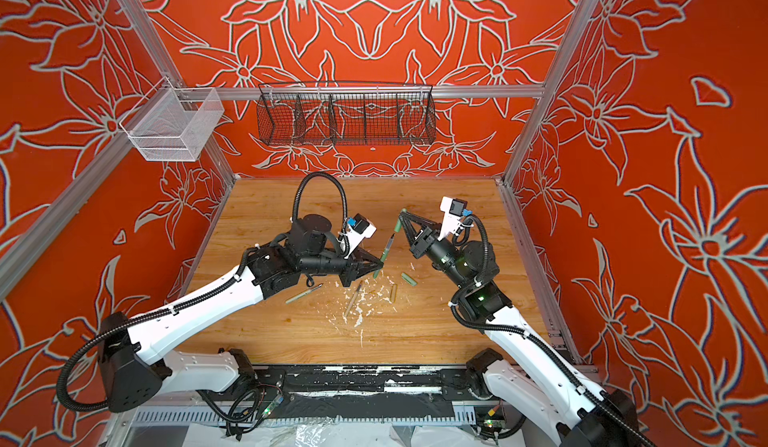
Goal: Insert the pens into the pen caps
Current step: 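Align the cap opening above the pen nib with the right gripper, then lower the green cap onto the pen nib with the right gripper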
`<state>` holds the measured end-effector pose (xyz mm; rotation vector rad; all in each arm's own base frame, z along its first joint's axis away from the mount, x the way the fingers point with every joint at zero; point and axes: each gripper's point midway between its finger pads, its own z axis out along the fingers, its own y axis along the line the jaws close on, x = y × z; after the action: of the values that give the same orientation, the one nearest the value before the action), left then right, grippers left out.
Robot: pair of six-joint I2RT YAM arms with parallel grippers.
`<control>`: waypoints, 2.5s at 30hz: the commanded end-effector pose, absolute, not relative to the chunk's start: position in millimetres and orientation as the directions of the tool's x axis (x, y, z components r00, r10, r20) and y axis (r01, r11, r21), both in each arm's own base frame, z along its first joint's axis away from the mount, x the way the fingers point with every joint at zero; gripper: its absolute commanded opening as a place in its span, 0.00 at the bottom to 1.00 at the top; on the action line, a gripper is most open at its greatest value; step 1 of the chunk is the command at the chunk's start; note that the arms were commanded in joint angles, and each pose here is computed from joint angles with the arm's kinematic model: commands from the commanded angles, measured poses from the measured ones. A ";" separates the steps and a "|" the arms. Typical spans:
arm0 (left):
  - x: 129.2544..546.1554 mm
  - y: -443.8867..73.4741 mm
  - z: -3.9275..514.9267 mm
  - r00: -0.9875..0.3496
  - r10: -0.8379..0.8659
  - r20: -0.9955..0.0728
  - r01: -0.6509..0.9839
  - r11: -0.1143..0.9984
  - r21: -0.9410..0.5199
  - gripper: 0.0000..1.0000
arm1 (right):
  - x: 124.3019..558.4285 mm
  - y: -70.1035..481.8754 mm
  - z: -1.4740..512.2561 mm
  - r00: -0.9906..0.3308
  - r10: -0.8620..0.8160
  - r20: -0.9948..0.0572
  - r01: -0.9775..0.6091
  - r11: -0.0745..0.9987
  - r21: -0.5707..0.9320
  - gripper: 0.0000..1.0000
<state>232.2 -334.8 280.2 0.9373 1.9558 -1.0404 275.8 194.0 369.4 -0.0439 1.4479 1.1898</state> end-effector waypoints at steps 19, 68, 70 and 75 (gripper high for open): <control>232.6 -338.4 304.8 -0.411 0.234 -0.881 0.871 0.387 -0.303 0.00 | 271.2 200.7 371.6 -0.326 0.590 -0.739 -0.649 0.428 0.628 0.00; 235.8 -340.4 291.0 -0.424 0.269 -0.865 0.863 0.411 -0.295 0.00 | 267.2 187.9 400.2 -0.230 0.602 -0.765 -0.655 0.486 0.579 0.00; 236.1 -340.1 292.4 -0.421 0.268 -0.867 0.863 0.412 -0.292 0.00 | 266.4 188.7 399.5 -0.240 0.603 -0.761 -0.656 0.477 0.585 0.00; 235.8 -340.5 293.8 -0.418 0.265 -0.869 0.865 0.408 -0.292 0.00 | 267.5 191.6 393.7 -0.261 0.599 -0.757 -0.653 0.468 0.595 0.00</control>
<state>238.0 -339.0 288.3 0.9464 1.9259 -0.9971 268.1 189.7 397.7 -0.0544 1.3877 1.1829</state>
